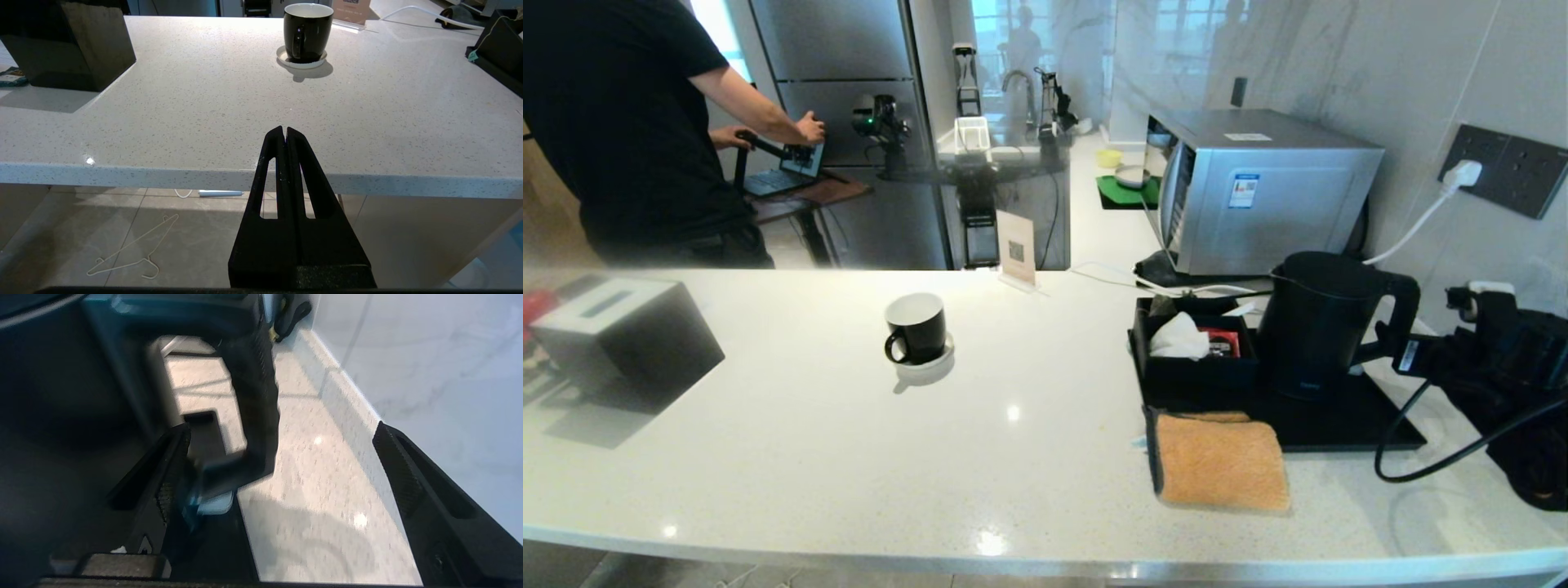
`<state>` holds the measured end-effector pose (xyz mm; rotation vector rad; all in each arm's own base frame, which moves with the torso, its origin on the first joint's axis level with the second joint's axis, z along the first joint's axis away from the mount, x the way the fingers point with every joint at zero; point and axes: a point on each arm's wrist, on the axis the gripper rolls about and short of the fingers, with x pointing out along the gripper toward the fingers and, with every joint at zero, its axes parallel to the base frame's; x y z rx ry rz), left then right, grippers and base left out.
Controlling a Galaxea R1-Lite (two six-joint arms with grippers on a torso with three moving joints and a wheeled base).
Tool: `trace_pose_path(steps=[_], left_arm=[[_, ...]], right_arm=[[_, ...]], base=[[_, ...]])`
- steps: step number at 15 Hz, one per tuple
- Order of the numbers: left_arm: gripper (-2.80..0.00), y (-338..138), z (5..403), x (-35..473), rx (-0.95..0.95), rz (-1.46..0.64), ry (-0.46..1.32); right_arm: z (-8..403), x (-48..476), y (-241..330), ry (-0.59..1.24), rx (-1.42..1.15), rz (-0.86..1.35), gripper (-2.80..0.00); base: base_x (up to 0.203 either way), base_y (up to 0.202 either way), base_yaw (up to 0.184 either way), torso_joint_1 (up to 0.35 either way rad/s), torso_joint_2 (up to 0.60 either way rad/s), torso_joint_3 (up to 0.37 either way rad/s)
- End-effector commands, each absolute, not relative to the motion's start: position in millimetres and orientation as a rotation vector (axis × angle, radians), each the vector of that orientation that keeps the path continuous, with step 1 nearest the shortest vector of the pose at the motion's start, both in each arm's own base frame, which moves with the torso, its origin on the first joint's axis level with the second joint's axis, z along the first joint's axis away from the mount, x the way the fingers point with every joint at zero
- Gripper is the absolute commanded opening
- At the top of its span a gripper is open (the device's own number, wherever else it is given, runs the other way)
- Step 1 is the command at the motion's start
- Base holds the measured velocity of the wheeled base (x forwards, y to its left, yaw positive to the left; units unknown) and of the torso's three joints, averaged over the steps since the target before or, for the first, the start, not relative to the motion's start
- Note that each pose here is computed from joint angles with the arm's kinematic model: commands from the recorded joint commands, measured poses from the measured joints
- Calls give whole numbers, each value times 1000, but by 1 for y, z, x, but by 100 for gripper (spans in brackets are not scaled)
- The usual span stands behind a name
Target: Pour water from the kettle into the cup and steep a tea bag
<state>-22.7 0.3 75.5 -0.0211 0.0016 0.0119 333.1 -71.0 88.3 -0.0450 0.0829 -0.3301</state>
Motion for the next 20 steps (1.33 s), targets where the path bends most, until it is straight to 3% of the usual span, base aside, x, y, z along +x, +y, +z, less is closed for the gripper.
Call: trace_pose_path(steps=[1, 9, 20], left_arm=[[-280, 0, 76, -23, -21, 12, 3], [-280, 0, 76, -23, -21, 12, 3], [-280, 0, 76, -23, -21, 12, 3]], right_arm=[[83, 344, -74, 74, -47, -341, 0], [94, 378, -81, -31, -43, -346, 0], [95, 386, -82, -59, -45, -340, 0]], base=[[0, 0, 0, 0, 0, 0], [0, 0, 0, 0, 0, 0], [0, 0, 0, 0, 0, 0]])
